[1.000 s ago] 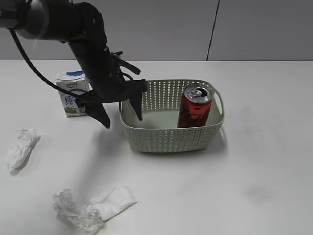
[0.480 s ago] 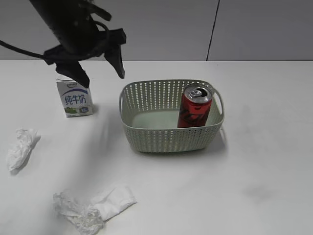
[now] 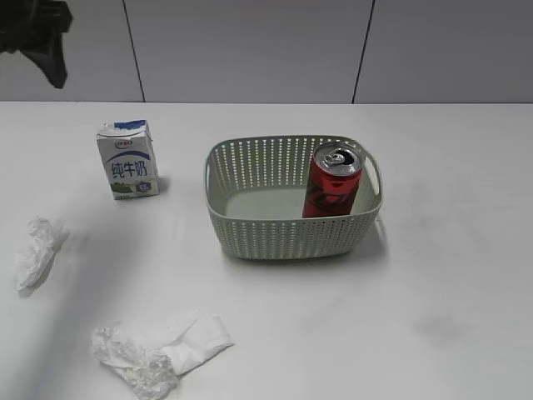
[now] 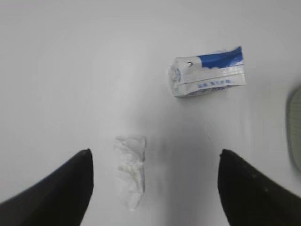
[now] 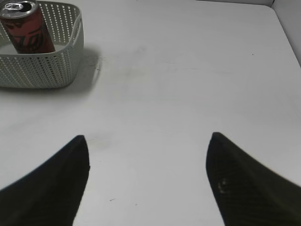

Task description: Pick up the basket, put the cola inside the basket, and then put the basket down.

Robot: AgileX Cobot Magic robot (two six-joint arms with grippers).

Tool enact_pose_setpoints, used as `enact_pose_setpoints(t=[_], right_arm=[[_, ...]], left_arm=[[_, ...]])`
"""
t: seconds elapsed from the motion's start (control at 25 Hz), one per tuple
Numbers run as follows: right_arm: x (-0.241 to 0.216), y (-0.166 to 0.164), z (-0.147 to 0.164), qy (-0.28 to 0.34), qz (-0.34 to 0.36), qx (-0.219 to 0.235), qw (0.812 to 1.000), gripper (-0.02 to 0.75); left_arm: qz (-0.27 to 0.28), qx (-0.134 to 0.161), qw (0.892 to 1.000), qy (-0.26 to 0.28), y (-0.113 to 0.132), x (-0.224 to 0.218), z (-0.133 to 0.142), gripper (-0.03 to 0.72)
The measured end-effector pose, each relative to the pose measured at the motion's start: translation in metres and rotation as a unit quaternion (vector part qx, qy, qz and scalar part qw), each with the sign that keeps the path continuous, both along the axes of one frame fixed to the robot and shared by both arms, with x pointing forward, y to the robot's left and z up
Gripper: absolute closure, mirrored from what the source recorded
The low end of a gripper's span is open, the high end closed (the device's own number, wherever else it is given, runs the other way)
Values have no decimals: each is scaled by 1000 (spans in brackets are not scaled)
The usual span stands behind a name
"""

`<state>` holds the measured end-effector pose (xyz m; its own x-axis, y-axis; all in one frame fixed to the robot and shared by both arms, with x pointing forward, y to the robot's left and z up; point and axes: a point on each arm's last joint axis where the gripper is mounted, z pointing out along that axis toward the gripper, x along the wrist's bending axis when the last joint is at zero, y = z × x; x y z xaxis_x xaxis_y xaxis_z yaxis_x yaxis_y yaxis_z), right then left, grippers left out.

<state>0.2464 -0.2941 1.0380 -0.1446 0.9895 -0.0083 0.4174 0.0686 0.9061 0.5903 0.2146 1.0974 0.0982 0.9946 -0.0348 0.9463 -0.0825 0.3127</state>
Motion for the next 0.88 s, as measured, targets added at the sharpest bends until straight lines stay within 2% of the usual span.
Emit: enact_pose_setpoints(t=[0.2, 0.36, 0.64, 0.88], right_arm=[[0, 0, 0, 0, 0, 0, 1000, 153], [0, 0, 0, 0, 0, 0, 1000, 153], [0, 0, 0, 0, 0, 0, 1000, 153], [0, 0, 0, 0, 0, 0, 1000, 153]], left_arm=[[15, 45, 999, -5, 37, -28, 7, 75], [30, 60, 998, 8, 56, -65, 3, 81], [32, 39, 999, -8, 67, -159, -1, 93], [34, 26, 997, -69, 77, -233, -12, 95]])
